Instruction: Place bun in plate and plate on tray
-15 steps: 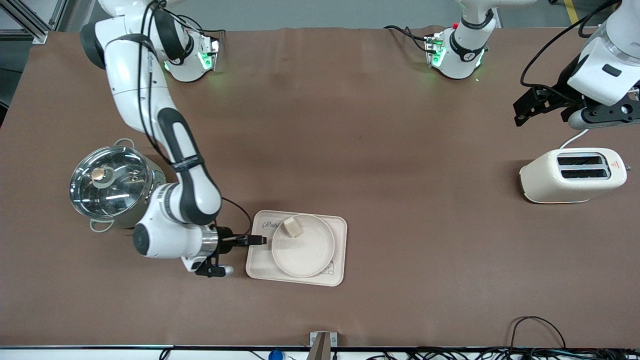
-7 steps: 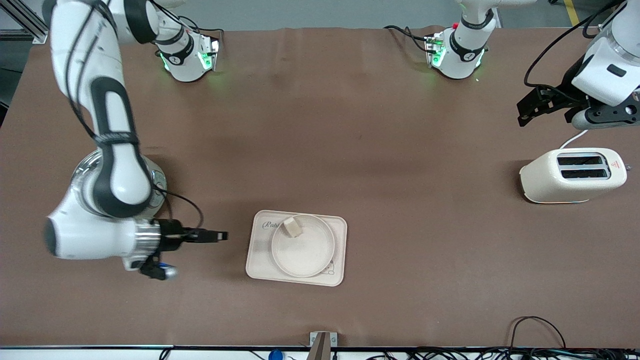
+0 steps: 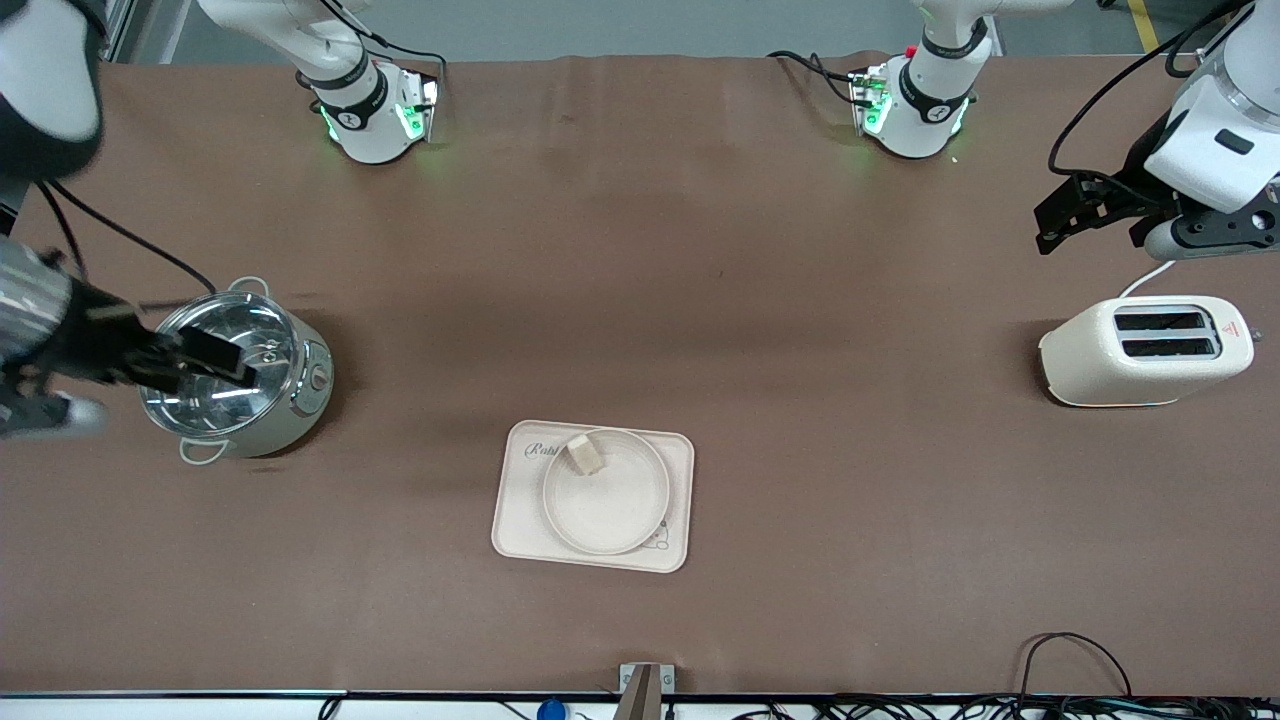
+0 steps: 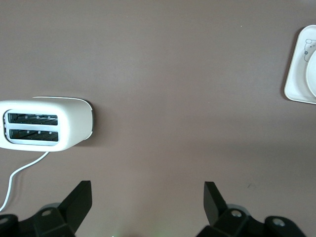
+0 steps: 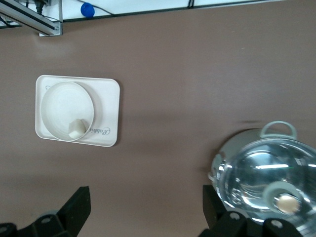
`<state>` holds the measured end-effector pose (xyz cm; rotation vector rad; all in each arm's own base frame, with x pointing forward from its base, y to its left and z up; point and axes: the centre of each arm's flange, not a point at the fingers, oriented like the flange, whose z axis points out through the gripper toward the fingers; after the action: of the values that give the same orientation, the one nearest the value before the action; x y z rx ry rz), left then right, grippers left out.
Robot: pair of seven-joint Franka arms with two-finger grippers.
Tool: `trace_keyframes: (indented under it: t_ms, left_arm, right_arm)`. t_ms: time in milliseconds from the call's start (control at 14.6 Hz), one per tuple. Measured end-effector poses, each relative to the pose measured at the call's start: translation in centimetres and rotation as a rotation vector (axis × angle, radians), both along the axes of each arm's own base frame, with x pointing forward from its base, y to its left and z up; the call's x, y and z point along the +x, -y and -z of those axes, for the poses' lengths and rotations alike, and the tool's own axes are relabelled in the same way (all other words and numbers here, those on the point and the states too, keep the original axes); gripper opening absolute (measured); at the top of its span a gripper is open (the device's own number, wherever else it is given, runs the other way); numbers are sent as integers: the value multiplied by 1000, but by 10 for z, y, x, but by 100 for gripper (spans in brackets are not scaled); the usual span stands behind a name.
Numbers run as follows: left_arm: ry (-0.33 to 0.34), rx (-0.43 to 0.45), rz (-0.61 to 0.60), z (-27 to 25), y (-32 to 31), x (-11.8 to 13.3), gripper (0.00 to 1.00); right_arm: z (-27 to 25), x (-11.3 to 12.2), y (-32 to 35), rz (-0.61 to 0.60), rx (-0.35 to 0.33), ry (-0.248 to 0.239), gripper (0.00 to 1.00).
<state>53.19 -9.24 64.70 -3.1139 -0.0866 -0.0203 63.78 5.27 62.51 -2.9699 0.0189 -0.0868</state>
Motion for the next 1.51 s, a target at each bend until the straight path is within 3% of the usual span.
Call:
trace_keyframes:
  t_ms: [137,342,548,822,1507]
  left_arm:
    - [0,-3,-5,0,-2,0,100]
    - [-2,-21,-11,0,-4,1,100]
    - [-1,-21,-15,-1,-6,1,100]
    - [5,-22,-15,-2,-6,1,100]
    - [13,-24,-17,-6,-7,2,100]
  right_arm:
    - [-12,-15,19,-6,-34,-1,100]
    - [-6,-20,76,-68,-57,-23,100]
    - [-33,-46,107,-90,-148,-32,100]
    - [-54,-85,107,-81,-146,-18,100]
    - [-29,-93,95,-52,-155,-49,100]
